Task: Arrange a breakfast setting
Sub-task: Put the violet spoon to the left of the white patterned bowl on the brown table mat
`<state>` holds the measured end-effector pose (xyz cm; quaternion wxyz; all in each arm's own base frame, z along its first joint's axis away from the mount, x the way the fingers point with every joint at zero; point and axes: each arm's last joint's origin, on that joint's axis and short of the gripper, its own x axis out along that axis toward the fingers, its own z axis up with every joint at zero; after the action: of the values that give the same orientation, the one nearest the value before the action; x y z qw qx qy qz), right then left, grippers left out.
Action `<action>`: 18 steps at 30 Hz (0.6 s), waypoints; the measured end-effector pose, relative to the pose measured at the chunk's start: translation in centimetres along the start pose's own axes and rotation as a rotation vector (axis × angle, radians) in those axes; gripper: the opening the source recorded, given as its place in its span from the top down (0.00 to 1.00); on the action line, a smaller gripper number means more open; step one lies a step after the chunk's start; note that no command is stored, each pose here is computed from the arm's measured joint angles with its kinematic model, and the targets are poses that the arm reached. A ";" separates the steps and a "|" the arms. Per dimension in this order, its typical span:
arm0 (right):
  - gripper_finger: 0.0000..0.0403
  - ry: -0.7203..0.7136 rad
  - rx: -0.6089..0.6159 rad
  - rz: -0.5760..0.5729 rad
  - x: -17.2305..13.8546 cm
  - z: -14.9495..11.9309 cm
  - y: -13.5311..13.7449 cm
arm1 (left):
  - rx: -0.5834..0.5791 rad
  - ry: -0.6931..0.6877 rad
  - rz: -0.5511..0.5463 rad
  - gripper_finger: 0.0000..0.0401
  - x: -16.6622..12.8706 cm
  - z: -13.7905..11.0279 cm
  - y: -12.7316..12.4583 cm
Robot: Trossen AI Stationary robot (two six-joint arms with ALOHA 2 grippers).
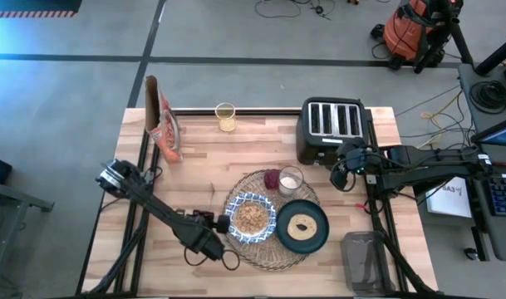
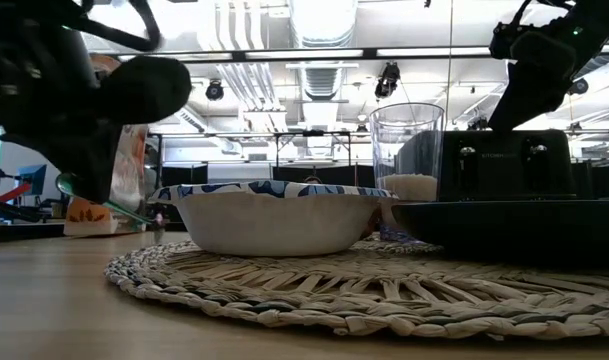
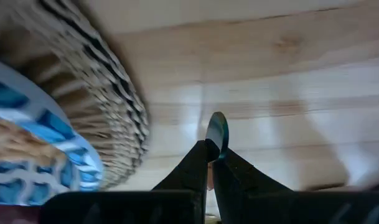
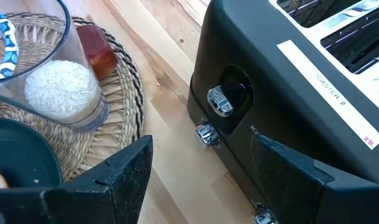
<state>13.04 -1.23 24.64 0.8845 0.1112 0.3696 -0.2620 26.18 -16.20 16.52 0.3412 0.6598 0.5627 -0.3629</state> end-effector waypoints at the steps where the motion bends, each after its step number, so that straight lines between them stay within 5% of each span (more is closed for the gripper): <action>1: 0.35 0.000 0.000 0.001 0.0 0.0 0.0 | 0.020 0.002 0.005 1.00 0.0 0.1 0.0; 9: 0.35 0.000 0.000 0.000 0.0 0.0 0.0 | 0.133 -0.009 0.023 1.00 -0.1 0.4 0.1; 18: 0.35 0.000 0.000 0.000 0.0 0.0 0.0 | 0.093 -0.198 0.015 1.00 -0.2 1.3 0.5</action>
<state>13.04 -1.23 24.64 0.8845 0.1112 0.3696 -0.2620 26.53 -17.46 16.12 0.3668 0.6401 0.5037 -0.4494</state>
